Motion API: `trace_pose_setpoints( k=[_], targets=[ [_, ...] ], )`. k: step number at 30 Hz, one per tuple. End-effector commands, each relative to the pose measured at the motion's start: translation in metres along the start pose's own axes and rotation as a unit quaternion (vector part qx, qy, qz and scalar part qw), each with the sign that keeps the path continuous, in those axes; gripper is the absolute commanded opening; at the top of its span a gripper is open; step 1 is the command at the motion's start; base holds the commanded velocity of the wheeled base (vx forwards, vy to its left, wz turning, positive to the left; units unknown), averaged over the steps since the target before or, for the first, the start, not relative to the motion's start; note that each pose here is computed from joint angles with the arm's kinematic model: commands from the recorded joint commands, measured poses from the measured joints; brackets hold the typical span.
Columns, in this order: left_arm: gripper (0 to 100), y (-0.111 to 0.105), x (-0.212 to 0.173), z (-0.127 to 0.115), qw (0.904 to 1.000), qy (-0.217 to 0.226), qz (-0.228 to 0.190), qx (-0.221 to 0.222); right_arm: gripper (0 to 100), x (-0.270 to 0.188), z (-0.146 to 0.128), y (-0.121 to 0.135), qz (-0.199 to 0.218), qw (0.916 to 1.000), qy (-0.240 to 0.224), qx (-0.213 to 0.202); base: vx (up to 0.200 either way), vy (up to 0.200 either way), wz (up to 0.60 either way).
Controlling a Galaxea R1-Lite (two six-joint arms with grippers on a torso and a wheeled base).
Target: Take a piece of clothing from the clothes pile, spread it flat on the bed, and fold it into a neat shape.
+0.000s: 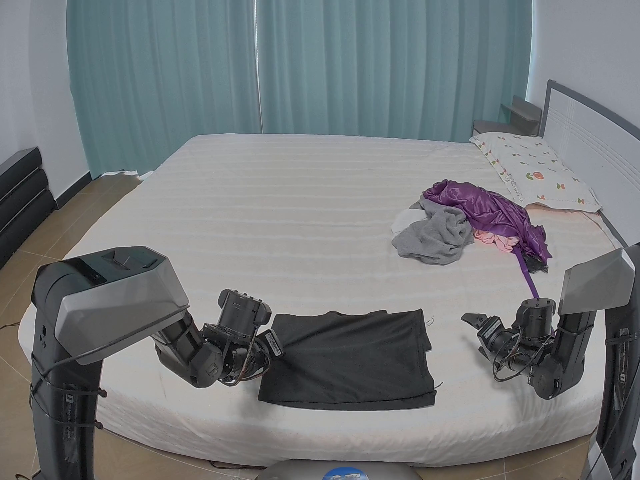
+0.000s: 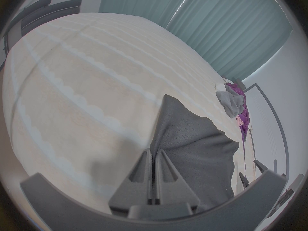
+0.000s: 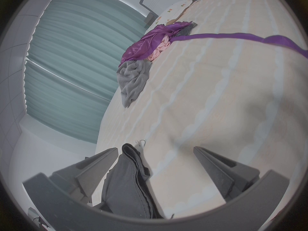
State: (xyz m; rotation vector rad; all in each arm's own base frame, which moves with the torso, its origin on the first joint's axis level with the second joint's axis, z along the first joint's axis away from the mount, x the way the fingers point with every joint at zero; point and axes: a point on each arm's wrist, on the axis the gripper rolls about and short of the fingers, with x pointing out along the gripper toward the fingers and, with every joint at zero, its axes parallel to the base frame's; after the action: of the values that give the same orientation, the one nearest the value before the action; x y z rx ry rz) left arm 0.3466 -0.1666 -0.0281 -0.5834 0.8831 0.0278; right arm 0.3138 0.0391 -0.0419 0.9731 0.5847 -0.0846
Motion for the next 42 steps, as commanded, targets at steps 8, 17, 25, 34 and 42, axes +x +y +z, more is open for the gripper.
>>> trace_pose_setpoints(
  k=[8, 17, 25, 34, 42],
  targets=[
    [0, 0.006, -0.005, 0.002, 0.9998, -0.011, 0.016, -0.006, 100, 0.0, 0.0, 0.0, 0.0, 1.0, 0.0, 0.0, 0.0, 0.2, 0.0],
    [0, 0.01, -0.005, 0.005, 0.9996, -0.015, 0.024, -0.011, 100, 0.0, 0.0, 0.0, 0.0, 1.0, 0.0, 0.0, 0.0, 0.2, 0.0],
    [0, 0.014, -0.006, 0.006, 0.9991, -0.016, 0.03, -0.023, 100, 0.0, 0.0, 0.0, 0.0, 1.0, 0.0, 0.0, 0.0, 0.2, 0.0],
    [0, 0.013, -0.011, 0.007, 0.9986, -0.008, 0.04, -0.034, 100, 0.0, 0.0, 0.0, 0.0, 1.0, 0.0, 0.0, 0.0, 0.2, 0.0],
    [0, 0.013, -0.012, 0.007, 0.9985, -0.008, 0.041, -0.036, 100, 0.0, 0.0, 0.0, 0.0, 1.0, 0.0, 0.0, 0.0, 0.2, 0.0]
  ],
)
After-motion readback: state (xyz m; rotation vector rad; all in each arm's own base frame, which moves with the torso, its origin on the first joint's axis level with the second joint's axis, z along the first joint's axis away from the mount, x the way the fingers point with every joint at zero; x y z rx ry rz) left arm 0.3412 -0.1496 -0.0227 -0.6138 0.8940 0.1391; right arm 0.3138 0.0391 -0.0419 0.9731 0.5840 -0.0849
